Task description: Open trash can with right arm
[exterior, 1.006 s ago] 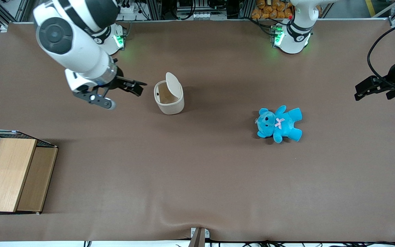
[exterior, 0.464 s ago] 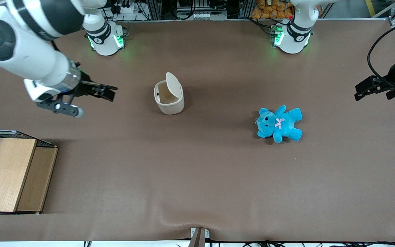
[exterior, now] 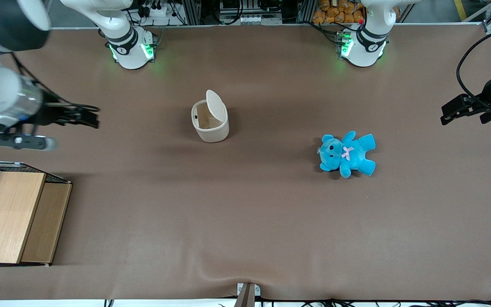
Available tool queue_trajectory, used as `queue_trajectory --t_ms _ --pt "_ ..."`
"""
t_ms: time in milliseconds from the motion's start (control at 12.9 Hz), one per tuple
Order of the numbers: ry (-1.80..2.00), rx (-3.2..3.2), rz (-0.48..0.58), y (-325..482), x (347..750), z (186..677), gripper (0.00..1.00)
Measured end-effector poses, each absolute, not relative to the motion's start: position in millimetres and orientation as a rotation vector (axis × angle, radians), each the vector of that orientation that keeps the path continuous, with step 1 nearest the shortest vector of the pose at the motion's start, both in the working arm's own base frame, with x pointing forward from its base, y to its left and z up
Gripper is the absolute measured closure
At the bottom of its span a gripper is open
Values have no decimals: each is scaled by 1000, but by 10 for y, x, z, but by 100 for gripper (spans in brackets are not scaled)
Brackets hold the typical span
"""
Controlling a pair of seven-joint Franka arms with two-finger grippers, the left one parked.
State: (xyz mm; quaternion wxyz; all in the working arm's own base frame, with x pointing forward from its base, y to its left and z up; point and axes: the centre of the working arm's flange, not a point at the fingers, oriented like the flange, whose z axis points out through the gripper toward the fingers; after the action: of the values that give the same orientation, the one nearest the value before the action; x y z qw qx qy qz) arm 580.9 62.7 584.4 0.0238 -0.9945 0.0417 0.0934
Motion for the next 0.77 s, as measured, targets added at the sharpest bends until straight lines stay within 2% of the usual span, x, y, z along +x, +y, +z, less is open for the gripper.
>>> queue_trajectory --t_ms 232,541,773 --pt "115 -3079 297 329 5755 6005 0" --pt "144 -3086 211 216 5438 6492 0" --pt "158 -3088 177 179 5267 6547 0"
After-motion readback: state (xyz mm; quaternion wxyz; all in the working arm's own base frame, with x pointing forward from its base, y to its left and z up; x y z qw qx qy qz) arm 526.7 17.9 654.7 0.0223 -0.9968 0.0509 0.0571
